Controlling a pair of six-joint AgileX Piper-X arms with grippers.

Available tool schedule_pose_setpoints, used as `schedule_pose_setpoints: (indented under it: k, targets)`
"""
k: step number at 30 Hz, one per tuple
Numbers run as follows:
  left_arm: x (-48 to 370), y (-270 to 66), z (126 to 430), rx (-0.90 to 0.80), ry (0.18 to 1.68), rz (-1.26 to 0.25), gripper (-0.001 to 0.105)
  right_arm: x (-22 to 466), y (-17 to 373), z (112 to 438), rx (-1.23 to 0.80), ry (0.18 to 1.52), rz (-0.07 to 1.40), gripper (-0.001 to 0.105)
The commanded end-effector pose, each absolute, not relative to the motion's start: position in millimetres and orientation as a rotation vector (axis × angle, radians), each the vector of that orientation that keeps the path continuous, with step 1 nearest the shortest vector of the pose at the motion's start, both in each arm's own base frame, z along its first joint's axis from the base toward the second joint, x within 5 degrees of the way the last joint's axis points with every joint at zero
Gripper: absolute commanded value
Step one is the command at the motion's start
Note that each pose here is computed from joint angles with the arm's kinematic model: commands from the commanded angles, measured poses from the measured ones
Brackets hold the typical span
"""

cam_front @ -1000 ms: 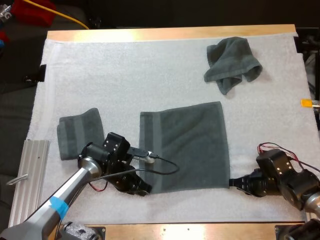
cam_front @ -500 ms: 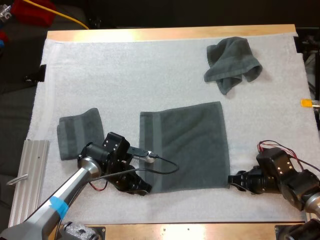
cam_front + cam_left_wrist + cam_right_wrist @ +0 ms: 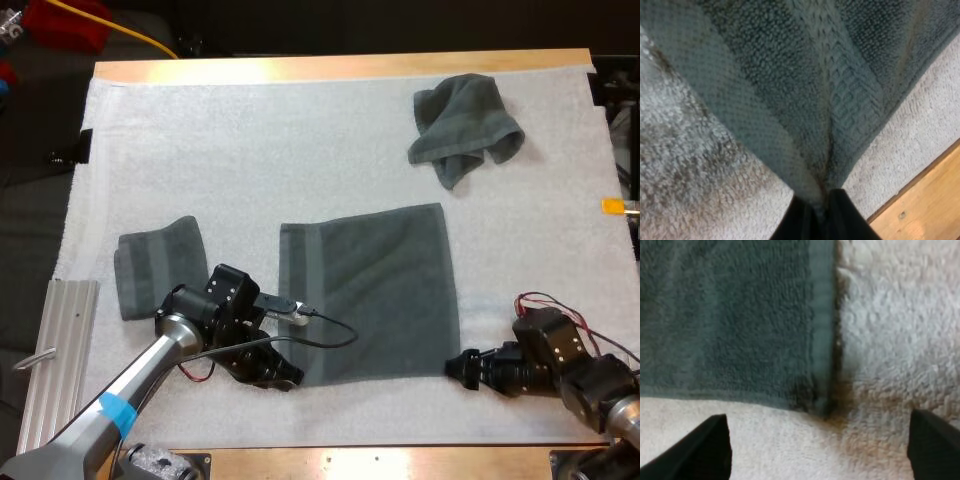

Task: Pick towel from pile, fold and stack

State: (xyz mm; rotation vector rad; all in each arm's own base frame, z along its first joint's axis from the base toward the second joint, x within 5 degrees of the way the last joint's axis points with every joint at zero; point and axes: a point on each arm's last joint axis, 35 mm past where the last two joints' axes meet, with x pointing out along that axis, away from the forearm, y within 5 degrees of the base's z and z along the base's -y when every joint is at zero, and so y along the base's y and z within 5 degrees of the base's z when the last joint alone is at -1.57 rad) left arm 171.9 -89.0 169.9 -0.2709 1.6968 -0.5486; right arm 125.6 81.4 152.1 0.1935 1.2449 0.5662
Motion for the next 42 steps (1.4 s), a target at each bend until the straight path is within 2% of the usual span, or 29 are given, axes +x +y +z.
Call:
schedule_pose_setpoints:
  k: [1,5,21,33,35,42]
  targets:
    - [170.1,-89.9,171.3,-0.259,1.7,-0.558,0.0,125.9,82.8,151.4,0.231,1.231,0.599,0.071]
    - [170.0,-89.9,171.3,-0.259,1.701,-0.558,0.0,125.5,83.1,145.7,0.279,1.213,0.597,0.071]
    - [169.9,-89.9,171.3,-0.259,1.702,-0.558,0.0,135.8,93.1,127.3,0.418,1.287,0.651,0.071]
    - [169.9,-89.9,171.3,-0.259,1.702,-0.558,0.0,140.3,95.4,123.9,0.467,1.292,0.618,0.071]
    - [169.9,-89.9,171.3,-0.259,1.702,-0.558,0.0,140.6,95.1,123.7,0.474,1.293,0.598,0.067]
    - [169.9,-89.9,171.3,-0.259,1.702,-0.558,0.0,141.4,94.3,123.1,0.467,1.284,0.558,0.028]
